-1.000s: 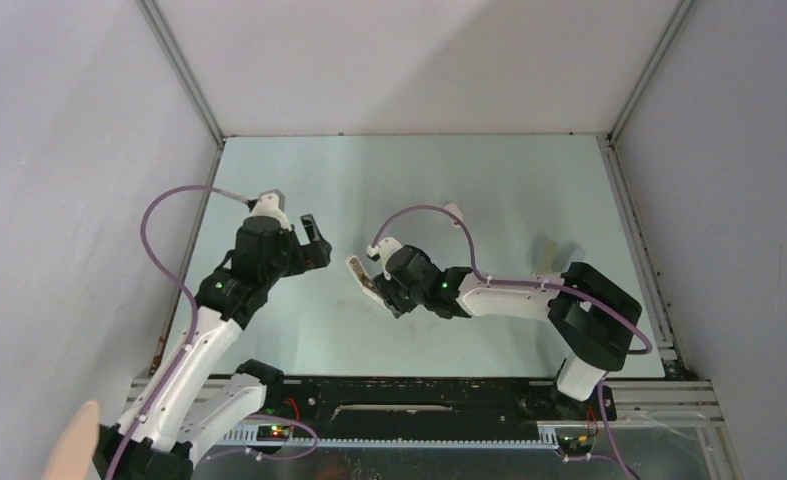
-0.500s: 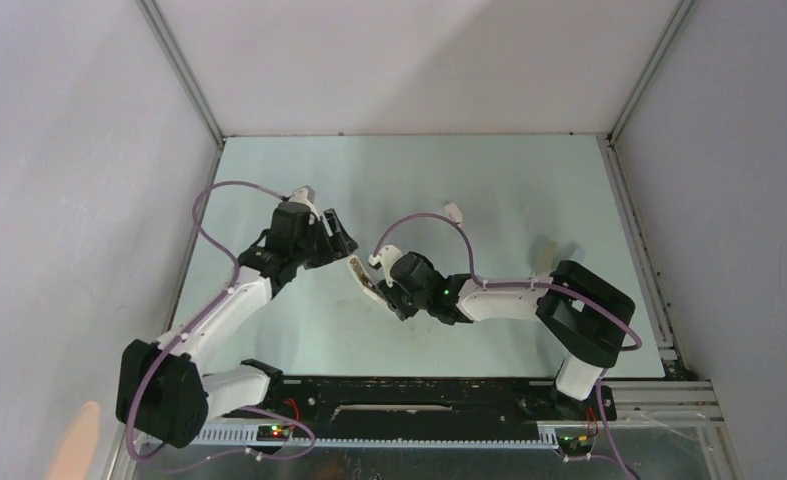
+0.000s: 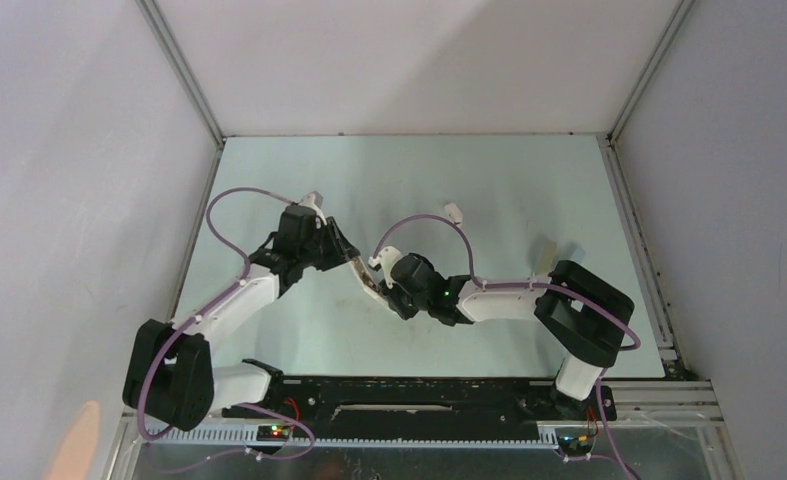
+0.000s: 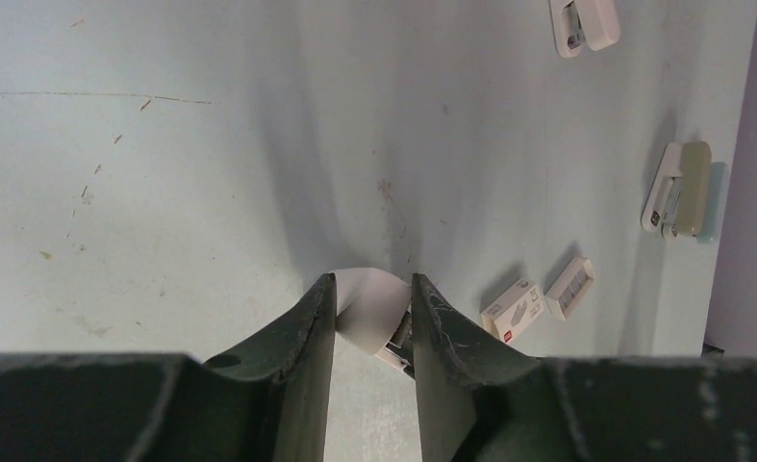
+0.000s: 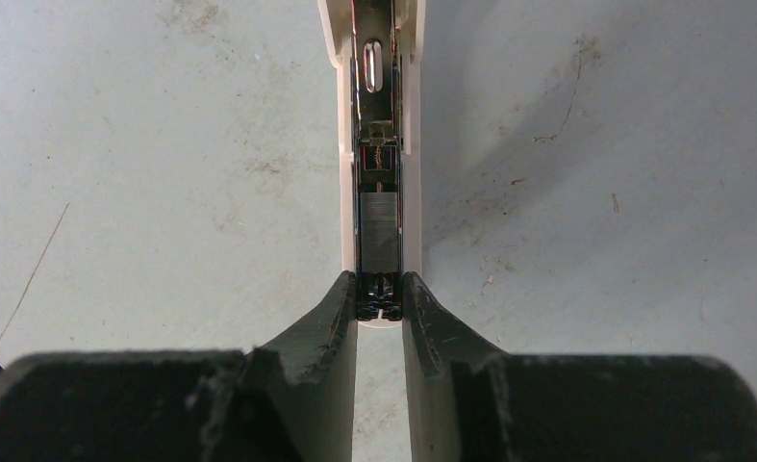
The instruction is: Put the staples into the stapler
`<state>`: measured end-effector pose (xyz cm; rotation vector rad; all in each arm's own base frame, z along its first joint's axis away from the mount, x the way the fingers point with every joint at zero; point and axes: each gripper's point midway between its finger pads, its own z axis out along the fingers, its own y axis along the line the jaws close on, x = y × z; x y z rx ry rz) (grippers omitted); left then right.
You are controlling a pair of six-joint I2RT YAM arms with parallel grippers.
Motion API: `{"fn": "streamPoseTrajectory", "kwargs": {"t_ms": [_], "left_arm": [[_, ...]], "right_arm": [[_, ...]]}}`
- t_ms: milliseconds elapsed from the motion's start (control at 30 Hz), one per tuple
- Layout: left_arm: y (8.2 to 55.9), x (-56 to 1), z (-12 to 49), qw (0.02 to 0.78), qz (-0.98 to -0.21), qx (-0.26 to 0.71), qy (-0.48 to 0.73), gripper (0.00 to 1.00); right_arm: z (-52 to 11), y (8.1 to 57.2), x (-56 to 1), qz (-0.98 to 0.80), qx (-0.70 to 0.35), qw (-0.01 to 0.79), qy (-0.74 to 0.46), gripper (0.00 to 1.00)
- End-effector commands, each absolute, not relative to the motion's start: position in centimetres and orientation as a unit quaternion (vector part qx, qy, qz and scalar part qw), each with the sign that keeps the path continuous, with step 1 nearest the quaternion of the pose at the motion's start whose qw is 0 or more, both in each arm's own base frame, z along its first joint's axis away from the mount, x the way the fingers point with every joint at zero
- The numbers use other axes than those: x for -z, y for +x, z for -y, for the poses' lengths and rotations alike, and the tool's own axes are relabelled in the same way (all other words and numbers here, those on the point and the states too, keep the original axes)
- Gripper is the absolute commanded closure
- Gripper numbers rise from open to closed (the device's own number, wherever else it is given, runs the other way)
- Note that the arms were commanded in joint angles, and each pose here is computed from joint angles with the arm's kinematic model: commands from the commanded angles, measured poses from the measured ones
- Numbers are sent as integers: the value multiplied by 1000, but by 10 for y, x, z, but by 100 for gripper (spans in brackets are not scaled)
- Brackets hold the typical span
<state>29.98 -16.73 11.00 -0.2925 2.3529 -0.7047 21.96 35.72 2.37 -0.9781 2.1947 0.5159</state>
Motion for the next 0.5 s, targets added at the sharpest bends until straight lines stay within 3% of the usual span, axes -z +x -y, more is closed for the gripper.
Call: {"fn": "streamPoseTrajectory", "kwargs": {"t_ms": [0,267,467], "left_arm": [[292,-121,184,330,-886,310,-98,66],[260,-135,212,325,-872,358,-73,65],[240,-142,228,324,-862,385,-65,62]], "right_arm": [[-363,226,-28,-834,-204,353,-371,85],[-365,226,-29,-834,-218,362,-356,85],[-362,229,-35,-833,-217,374,-345,77]]}}
